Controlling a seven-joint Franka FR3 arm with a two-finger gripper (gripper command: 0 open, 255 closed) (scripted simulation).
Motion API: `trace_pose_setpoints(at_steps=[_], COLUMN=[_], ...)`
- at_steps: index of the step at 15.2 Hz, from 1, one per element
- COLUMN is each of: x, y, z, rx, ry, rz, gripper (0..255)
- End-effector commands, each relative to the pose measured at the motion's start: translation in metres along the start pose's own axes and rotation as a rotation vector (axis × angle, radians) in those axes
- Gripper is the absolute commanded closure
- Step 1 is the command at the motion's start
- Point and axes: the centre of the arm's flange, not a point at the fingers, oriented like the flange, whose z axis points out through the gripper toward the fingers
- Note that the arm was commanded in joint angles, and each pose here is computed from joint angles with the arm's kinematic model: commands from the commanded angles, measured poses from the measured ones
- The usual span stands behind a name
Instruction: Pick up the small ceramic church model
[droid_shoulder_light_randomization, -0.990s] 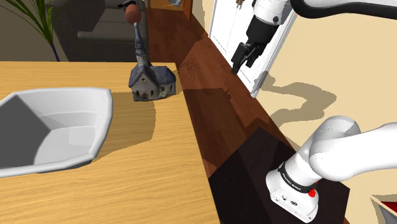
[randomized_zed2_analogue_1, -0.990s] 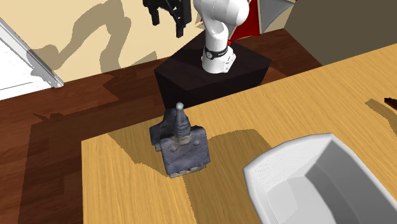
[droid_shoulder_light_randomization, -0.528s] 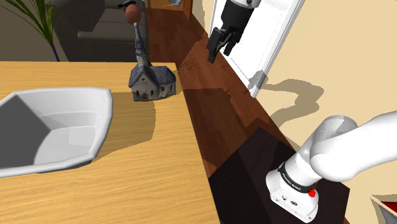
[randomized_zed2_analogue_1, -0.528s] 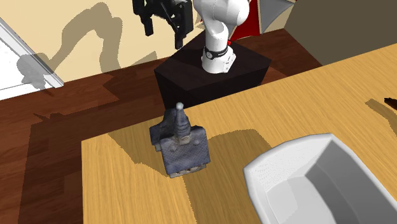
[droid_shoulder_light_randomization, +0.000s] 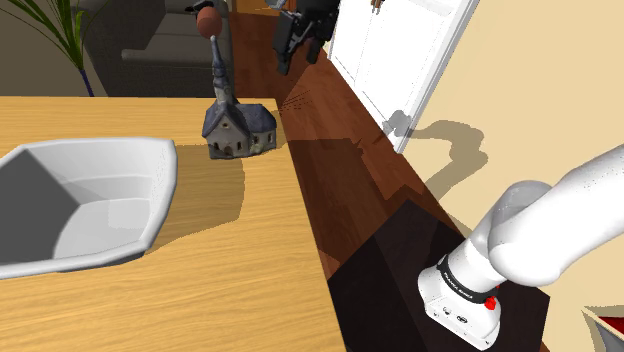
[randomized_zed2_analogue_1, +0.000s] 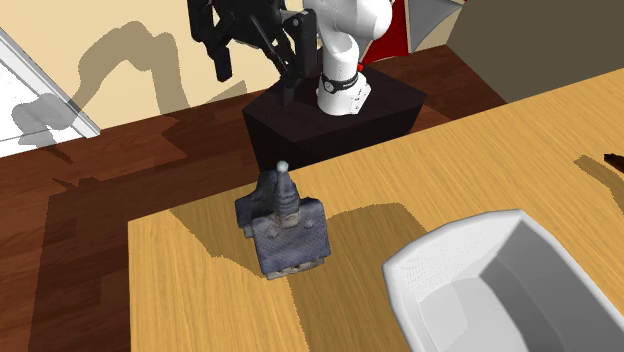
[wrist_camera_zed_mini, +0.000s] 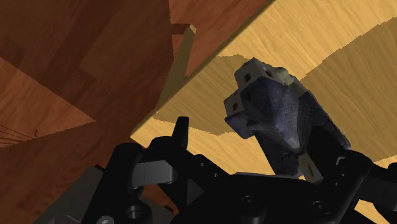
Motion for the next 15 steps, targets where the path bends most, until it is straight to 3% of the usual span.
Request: trace_pose_setpoints(at_steps=[1,11,15], x=[0.018,0.105,0.106], y=[-0.016,-0.099,-0.103], z=[-0.004,-0.033,-0.019], rx=[0.004,0.021,0.021], ry=[0.012,0.065,0.067], rz=[-0.025,-0.147,-0.153], gripper=[0,0,0])
